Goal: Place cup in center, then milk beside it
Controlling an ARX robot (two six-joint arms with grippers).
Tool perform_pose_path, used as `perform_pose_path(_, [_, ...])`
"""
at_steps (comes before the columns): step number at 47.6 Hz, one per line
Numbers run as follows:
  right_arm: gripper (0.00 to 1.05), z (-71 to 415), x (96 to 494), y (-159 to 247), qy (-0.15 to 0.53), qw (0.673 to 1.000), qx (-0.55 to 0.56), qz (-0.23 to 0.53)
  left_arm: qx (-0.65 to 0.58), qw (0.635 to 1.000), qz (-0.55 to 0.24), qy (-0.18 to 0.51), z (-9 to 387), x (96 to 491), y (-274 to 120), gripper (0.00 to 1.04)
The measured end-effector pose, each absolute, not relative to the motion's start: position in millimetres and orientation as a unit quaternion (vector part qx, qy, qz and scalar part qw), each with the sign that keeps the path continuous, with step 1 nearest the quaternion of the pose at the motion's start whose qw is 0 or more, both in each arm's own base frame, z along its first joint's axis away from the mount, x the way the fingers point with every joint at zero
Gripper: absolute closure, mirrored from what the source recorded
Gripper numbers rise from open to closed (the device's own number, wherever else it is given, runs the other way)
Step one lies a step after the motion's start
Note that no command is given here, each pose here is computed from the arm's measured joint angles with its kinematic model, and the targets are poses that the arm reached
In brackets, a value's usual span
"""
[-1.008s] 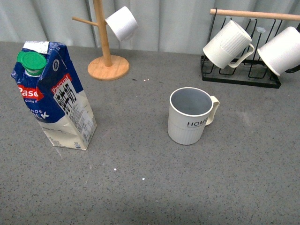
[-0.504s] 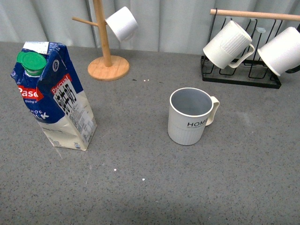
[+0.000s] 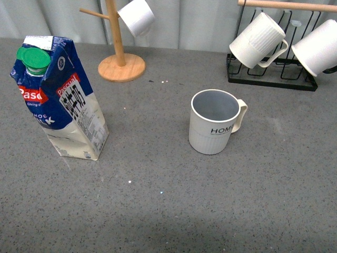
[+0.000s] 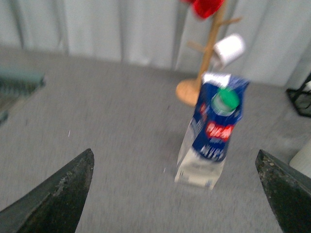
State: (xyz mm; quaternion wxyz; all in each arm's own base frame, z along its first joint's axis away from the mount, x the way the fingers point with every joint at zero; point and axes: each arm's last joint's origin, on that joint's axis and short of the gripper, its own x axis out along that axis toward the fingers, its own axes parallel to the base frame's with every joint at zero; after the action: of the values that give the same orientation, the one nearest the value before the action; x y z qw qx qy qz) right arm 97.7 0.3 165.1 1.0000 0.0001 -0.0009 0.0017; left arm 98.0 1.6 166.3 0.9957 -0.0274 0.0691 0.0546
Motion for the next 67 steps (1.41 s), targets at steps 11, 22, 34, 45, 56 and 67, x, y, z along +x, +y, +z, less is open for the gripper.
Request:
perform_pose_path(11, [0.09,165,98,0,-0.002,1.0,0.0,0.002,-0.048,0.992,0.051,0.107,166,118,5,0.07])
perform_pose_path(22, [0.09,165,98,0,-0.002,1.0,0.0,0.002,-0.06,0.989,0.022,0.132,165,157,13,0.07])
perform_pose_path(34, [0.09,165,98,0,-0.002,1.0,0.0,0.002,-0.044,0.985,-0.034,0.165,155,199,-1,0.07])
perform_pose_path(45, [0.09,165,98,0,-0.002,1.0,0.0,0.002,-0.043,0.974,-0.065,0.214,143,224,-6,0.07])
perform_pose_path(56, [0.09,165,98,0,-0.002,1.0,0.0,0.002,-0.042,0.968,-0.081,0.235,133,230,-8,0.07])
perform_pose_path(67, [0.09,165,98,0,-0.002,1.0,0.0,0.002,-0.042,0.967,-0.095,0.231,134,234,-13,0.07])
